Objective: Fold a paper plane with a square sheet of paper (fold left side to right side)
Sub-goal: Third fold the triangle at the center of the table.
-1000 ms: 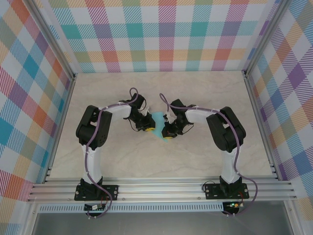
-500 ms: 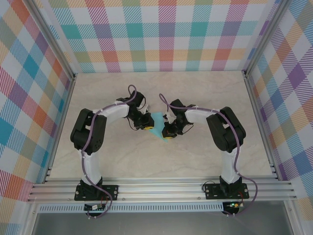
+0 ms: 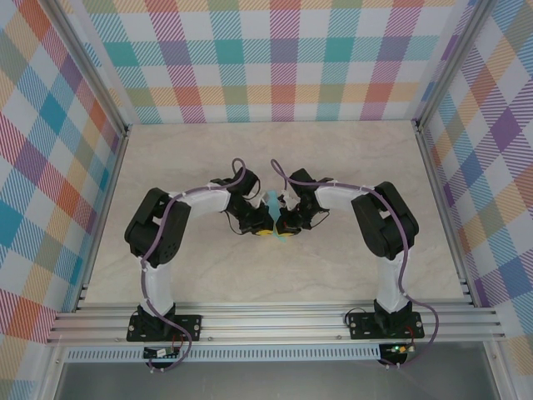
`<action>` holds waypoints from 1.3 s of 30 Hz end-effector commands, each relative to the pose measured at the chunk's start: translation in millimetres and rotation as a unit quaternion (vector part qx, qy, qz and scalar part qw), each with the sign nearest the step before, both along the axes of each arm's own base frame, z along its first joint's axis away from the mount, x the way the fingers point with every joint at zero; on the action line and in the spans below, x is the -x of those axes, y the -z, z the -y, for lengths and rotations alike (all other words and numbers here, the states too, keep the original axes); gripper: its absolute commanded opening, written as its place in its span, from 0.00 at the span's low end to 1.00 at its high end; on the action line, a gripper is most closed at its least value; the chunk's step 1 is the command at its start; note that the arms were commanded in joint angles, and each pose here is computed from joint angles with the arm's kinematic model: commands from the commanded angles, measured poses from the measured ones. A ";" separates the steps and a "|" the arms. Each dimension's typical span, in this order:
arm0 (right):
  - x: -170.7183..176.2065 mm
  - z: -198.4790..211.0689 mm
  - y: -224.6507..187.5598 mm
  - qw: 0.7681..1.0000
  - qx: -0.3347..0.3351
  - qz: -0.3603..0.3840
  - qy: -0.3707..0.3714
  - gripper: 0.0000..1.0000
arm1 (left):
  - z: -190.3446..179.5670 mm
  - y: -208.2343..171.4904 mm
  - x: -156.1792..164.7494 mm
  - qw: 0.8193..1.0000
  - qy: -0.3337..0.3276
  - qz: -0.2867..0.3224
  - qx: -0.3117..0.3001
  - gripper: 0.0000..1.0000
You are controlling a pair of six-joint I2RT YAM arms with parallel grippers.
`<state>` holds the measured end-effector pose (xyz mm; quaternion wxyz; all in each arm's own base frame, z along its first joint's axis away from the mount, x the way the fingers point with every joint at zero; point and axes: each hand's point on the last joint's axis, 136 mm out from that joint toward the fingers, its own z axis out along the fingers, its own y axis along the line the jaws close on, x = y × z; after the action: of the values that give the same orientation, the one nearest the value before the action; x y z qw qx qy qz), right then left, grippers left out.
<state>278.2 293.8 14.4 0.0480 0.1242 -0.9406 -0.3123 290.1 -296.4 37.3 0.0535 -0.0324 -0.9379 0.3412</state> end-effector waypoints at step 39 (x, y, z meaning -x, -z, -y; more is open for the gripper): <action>17.8 32.6 36.2 0.995 0.096 -0.026 0.005 0.00 | 0.5 -5.1 -3.7 1.000 -0.003 0.006 -0.007 0.08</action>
<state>278.1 293.6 14.5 0.0483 0.1242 -0.9408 -0.3118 293.5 -295.9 47.4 0.0439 -0.0304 -0.9395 0.3383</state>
